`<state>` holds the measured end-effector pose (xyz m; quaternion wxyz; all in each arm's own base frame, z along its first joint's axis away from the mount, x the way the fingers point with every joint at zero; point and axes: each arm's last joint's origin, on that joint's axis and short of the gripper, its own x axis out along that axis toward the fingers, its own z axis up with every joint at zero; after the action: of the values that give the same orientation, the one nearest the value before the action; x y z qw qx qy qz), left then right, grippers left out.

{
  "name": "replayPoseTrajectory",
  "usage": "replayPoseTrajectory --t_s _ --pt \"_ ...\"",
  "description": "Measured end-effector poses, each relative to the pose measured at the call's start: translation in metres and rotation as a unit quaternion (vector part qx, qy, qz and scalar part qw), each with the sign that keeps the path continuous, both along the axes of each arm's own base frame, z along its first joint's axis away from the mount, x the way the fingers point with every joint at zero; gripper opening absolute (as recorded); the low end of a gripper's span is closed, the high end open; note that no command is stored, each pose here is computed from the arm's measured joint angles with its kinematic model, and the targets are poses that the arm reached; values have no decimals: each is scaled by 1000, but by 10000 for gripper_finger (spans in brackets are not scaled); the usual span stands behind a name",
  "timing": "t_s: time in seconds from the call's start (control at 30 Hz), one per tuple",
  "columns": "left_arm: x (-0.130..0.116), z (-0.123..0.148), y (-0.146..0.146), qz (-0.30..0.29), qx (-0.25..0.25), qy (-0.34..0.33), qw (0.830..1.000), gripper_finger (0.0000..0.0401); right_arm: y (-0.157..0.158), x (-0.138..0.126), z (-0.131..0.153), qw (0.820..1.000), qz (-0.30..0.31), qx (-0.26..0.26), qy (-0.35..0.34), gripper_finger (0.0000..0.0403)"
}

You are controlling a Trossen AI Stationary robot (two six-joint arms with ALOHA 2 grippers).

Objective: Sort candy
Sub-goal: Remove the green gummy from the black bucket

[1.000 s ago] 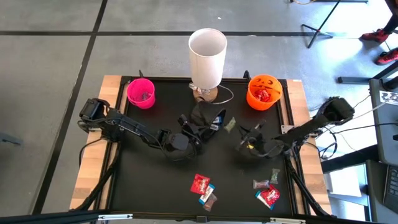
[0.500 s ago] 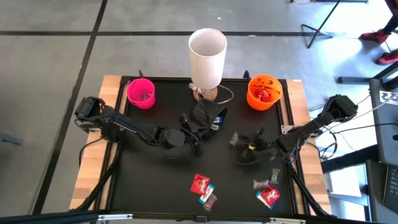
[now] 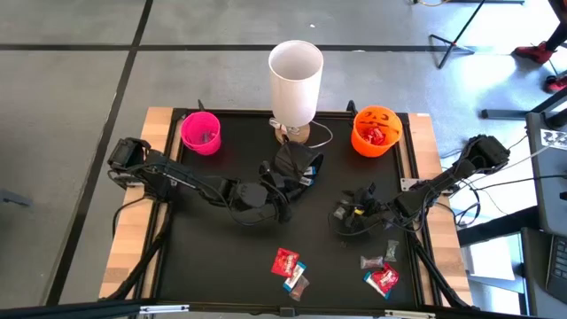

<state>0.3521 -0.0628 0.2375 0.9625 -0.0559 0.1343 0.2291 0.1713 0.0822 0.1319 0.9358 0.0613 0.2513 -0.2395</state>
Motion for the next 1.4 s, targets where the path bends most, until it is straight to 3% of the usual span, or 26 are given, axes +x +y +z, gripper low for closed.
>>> replayPoseTrajectory --t_s 0.13,0.37,0.57,0.73,1.0,1.2,1.4 --pt "13 12 -8 5 40 43 998 172 -1 0 1 1000 -14 -16 -8 214" --pt "40 14 -13 51 97 138 984 173 -2 -1 1 999 -24 -30 -12 218" --pt "70 17 -19 48 139 158 976 173 -3 -1 1 999 -23 -43 -8 218" --pt "84 14 -15 80 192 225 952 173 -3 -1 3 999 -25 -46 -11 218" --pt "89 11 4 112 162 248 948 173 -4 -2 4 997 -36 -62 -15 218" --pt "90 9 16 102 139 258 950 173 -4 -2 4 997 -36 -73 -13 218" --pt "84 4 26 124 124 287 942 173 -5 -2 5 996 -39 -76 -15 218"
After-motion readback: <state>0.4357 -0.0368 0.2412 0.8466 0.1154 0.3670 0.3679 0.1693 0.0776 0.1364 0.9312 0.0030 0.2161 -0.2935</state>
